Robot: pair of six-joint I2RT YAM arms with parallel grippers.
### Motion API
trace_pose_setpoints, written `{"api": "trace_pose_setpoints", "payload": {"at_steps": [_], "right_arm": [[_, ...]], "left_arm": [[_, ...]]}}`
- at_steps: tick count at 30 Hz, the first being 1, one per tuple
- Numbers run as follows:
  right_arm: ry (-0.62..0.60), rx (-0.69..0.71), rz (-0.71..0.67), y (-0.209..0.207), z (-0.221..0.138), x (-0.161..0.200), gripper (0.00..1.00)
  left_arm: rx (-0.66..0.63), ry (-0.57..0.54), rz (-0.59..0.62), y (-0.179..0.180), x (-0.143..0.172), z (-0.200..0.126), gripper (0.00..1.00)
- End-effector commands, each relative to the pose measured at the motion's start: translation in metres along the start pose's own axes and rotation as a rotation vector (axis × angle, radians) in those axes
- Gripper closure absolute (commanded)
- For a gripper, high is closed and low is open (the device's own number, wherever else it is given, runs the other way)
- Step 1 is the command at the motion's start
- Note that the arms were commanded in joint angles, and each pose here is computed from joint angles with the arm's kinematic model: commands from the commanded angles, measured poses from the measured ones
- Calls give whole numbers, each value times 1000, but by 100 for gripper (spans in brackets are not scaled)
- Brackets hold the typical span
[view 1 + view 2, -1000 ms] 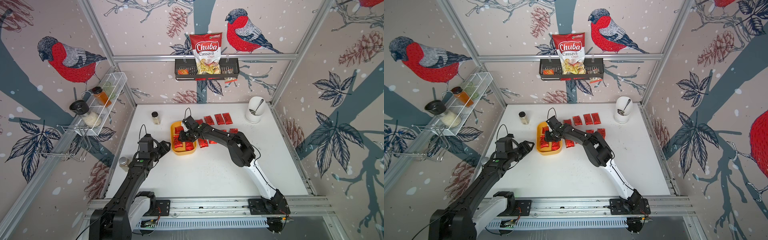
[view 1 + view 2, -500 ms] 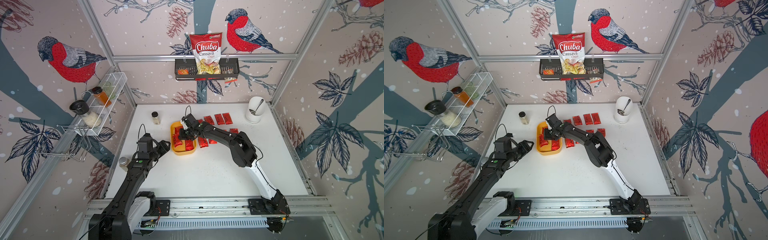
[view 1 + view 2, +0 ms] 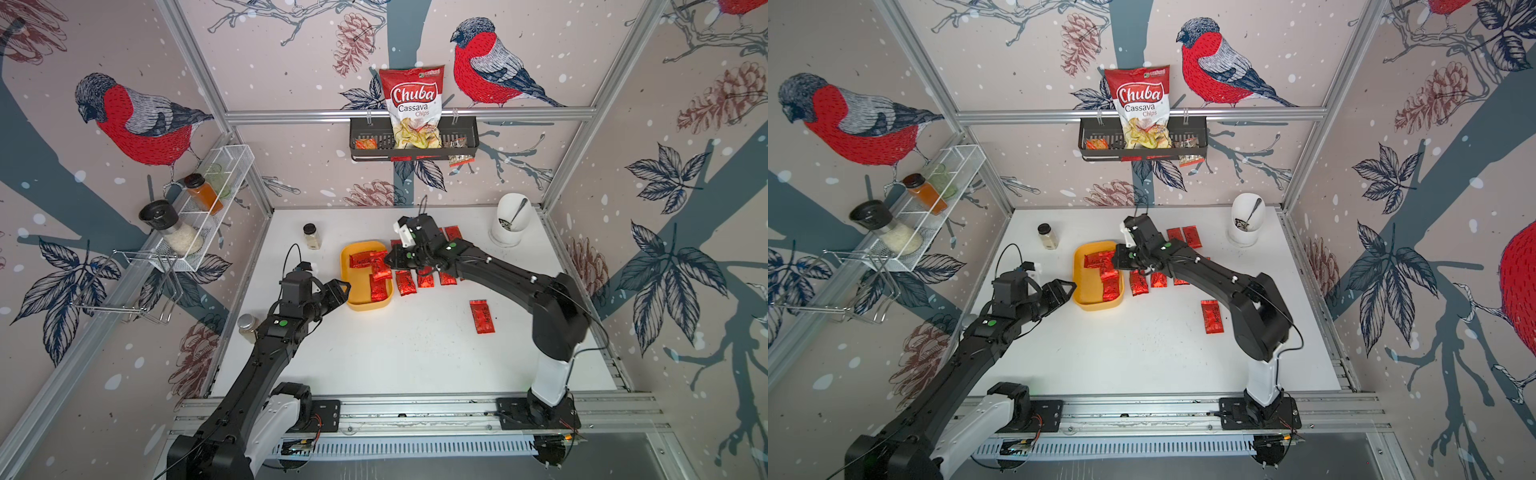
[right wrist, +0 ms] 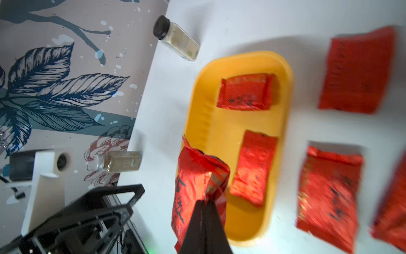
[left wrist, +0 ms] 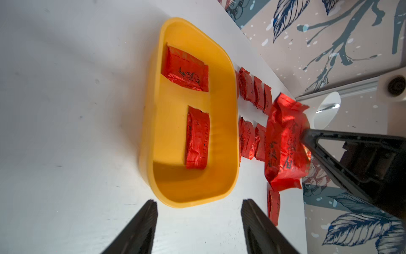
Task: Take the tea bags out of the storage box
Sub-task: Pick up the tea bag from the storage box, then place the tea bag at the center of the board.
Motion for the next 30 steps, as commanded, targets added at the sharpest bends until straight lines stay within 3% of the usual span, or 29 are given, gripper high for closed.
{"api": "trace_pose_setpoints", "payload": {"at_steps": [1,6,12,25,27,30], "right_arm": [[-44,36,12,-34,-32,15,100],[-67,134,85,-100,-71,53,100],[-80,210,163,-158,-90,83,100],[-58,314,213,-201,-87,91,100],[-64,339,215,-203,-88,92,94],[-91,372,215,-203,-96,90,66]], "left_arm": [[2,-4,-3,-7,5,5,35],[18,9,11,-21,13,12,35],[28,26,36,-37,17,19,35],[18,34,43,-39,23,21,35],[17,36,43,-39,22,23,34],[17,35,47,-41,19,26,33]]}}
Point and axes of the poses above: each gripper's point midway between its finger pads, its own z axis out along the fingers, its own y axis along the line the jaws close on, x = y × z, the point moved 7 cm from there along -z, back along the fingers, and after that the axes turned 12 degrees about z, right-handed, at the moved point
